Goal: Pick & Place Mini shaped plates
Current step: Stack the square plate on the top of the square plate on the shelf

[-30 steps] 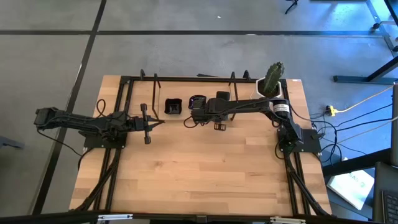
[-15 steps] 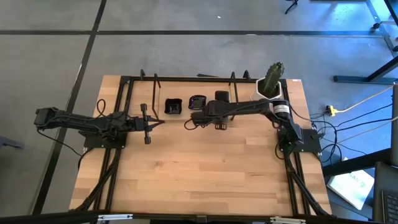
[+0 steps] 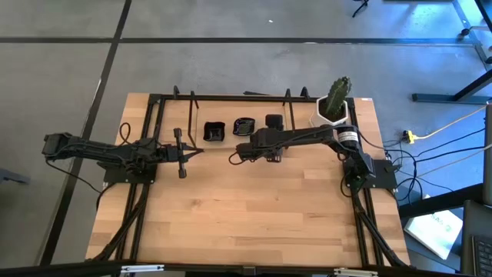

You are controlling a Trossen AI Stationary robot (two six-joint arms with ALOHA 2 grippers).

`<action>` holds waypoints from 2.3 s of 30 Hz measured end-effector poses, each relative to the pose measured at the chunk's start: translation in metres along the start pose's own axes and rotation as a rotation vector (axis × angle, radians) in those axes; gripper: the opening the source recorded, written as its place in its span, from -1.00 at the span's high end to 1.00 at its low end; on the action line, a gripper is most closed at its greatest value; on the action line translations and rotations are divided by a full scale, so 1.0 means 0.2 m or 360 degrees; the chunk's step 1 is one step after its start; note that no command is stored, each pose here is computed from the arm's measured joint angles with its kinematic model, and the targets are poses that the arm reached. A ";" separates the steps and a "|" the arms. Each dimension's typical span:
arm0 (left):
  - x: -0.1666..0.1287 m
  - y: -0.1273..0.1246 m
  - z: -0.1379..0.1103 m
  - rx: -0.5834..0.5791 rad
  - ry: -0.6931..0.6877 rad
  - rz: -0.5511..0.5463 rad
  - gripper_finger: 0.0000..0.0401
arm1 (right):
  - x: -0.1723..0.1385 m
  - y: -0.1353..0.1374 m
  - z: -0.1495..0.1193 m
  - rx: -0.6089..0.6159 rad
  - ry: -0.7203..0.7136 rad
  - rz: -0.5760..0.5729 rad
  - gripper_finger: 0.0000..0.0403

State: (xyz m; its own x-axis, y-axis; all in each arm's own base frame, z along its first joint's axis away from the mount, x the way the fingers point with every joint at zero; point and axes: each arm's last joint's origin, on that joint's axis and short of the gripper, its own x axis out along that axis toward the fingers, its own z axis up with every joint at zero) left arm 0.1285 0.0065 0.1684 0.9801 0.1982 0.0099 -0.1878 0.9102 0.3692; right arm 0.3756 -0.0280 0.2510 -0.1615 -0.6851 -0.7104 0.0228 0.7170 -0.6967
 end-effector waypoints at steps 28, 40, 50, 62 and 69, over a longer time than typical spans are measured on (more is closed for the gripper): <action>0.00 0.00 0.00 -0.0001 0.0000 0.0001 0.96 | 0.04 -0.02 0.00 0.0052 0.0055 0.0216 0.62; 0.00 0.00 0.00 -0.0001 0.0000 0.0001 0.96 | 0.03 -0.02 0.00 0.0036 0.0052 0.0201 0.93; 0.00 0.00 0.00 -0.0001 0.0000 0.0001 0.96 | 0.03 -0.02 0.00 0.0038 0.0043 0.0094 0.98; 0.00 0.00 0.00 -0.0001 0.0000 0.0001 0.96 | 0.01 -0.03 -0.01 0.0074 0.0057 0.0048 0.85; 0.00 0.00 0.00 -0.0001 0.0000 0.0000 0.98 | -0.11 -0.07 -0.03 0.0050 -0.0065 0.0143 0.67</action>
State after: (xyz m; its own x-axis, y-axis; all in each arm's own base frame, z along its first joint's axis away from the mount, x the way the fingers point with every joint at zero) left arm 0.1285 0.0065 0.1684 0.9800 0.1986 0.0099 -0.1882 0.9102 0.3689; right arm 0.3730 -0.0225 0.2767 -0.1170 -0.6231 -0.7733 0.0662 0.7721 -0.6321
